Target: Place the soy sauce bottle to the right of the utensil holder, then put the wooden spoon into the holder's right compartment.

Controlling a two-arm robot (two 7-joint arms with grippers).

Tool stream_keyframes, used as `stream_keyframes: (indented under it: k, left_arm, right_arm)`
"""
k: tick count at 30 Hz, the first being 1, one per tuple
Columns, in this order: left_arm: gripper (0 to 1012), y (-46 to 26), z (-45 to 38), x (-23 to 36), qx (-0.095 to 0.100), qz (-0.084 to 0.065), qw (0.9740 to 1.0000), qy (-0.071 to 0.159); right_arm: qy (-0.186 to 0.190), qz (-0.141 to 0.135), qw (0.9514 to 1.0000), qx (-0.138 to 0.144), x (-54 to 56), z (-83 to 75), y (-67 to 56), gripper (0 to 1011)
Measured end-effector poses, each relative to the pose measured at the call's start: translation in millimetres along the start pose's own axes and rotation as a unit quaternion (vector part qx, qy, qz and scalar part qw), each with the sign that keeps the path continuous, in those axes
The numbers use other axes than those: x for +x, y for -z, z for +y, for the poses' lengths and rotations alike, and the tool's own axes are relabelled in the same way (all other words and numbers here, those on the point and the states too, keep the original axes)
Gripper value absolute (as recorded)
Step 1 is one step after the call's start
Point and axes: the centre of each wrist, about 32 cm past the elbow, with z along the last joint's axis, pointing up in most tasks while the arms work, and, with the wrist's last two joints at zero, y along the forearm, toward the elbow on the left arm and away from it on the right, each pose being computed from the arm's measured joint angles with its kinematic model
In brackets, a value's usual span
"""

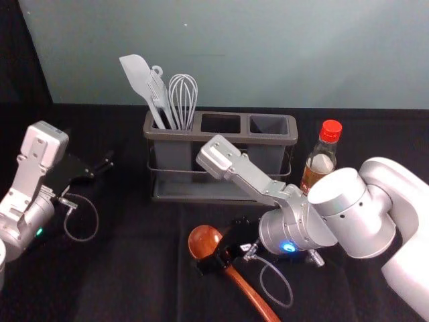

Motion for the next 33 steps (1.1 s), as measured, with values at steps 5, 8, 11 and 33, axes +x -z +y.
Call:
stream_keyframes:
  k: [5, 8, 11, 33]
  left_arm:
    - [1005, 0.0, 0.0, 0.0, 0.000, 0.000, 1.0000, 0.000]
    - [1005, 0.0, 0.0, 0.0, 0.000, 0.000, 1.0000, 0.000]
    - [1005, 0.0, 0.0, 0.0, 0.000, 0.000, 1.0000, 0.000]
    - [1005, 0.0, 0.0, 0.0, 0.000, 0.000, 1.0000, 0.000]
  right_arm:
    - [-0.001, 0.000, 1.0000, 0.001, -0.2, 4.3, -0.6, 1000]
    - [0.001, -0.002, 1.0000, 0.000, -0.3, 6.4, -1.1, 1000]
    - [0.002, -0.002, 1.0000, 0.000, -0.3, 8.1, -1.5, 1000]
    - [0.008, -0.003, 1.0000, 0.001, 1.5, 9.0, 1.8, 1000]
